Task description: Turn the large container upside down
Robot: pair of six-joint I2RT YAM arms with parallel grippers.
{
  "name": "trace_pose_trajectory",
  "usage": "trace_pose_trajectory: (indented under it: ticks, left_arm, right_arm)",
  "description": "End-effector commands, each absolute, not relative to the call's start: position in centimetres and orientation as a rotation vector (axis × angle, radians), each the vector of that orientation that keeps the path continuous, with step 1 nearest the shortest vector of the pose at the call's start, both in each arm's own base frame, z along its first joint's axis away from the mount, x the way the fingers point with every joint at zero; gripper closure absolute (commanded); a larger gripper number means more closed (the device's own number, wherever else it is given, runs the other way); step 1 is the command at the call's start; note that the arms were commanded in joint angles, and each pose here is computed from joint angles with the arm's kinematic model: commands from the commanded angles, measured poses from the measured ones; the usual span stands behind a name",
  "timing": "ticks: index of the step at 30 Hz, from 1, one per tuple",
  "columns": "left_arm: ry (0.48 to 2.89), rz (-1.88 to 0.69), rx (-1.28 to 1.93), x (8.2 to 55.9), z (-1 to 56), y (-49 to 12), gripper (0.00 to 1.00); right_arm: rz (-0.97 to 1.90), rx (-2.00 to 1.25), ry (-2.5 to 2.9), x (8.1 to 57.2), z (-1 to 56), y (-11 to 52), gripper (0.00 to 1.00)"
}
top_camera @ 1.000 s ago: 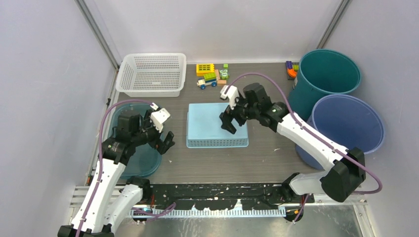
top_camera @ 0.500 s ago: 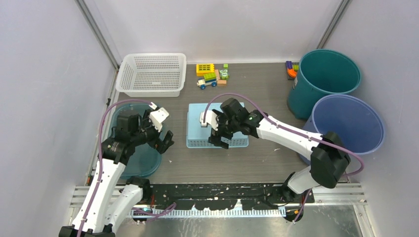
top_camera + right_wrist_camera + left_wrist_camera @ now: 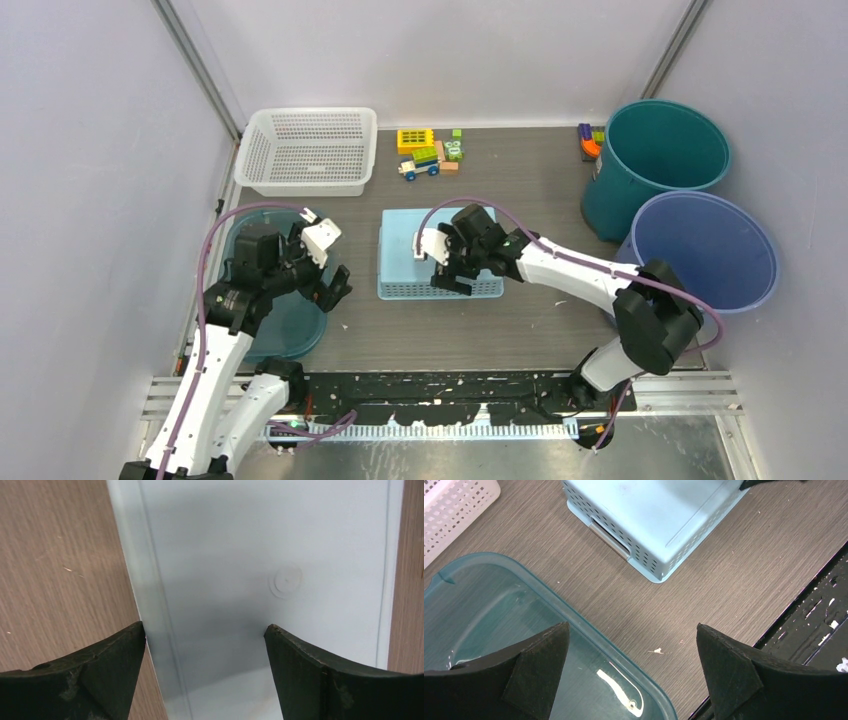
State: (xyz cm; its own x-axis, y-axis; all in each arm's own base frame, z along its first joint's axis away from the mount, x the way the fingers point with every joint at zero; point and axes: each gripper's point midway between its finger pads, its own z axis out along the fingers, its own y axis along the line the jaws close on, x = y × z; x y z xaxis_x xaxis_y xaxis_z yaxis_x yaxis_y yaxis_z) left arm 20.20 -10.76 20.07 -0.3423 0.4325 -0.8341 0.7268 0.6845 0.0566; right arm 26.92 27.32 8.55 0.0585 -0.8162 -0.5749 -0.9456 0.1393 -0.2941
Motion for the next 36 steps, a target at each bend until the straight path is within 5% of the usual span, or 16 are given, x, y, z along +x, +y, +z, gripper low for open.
trace_pose_trajectory:
  ticks: [1, 16, 36]
  left_arm:
    - [1.936, -0.429, 0.888, 20.4, 21.1, -11.2, 0.0]
    - [1.935, -0.442, 0.892, 20.5, 21.2, -11.4, 0.0]
    - [1.937, -0.439, 0.89, 20.6, 21.2, -11.4, 0.0]
  right_arm:
    - [0.221, -1.636, 2.012, 26.5, 5.9, 21.6, 0.11]
    - [0.119, -1.472, 2.2, 29.4, 4.2, 11.1, 0.13]
    - [-0.008, -1.346, 2.309, 37.3, 4.6, 5.1, 0.14]
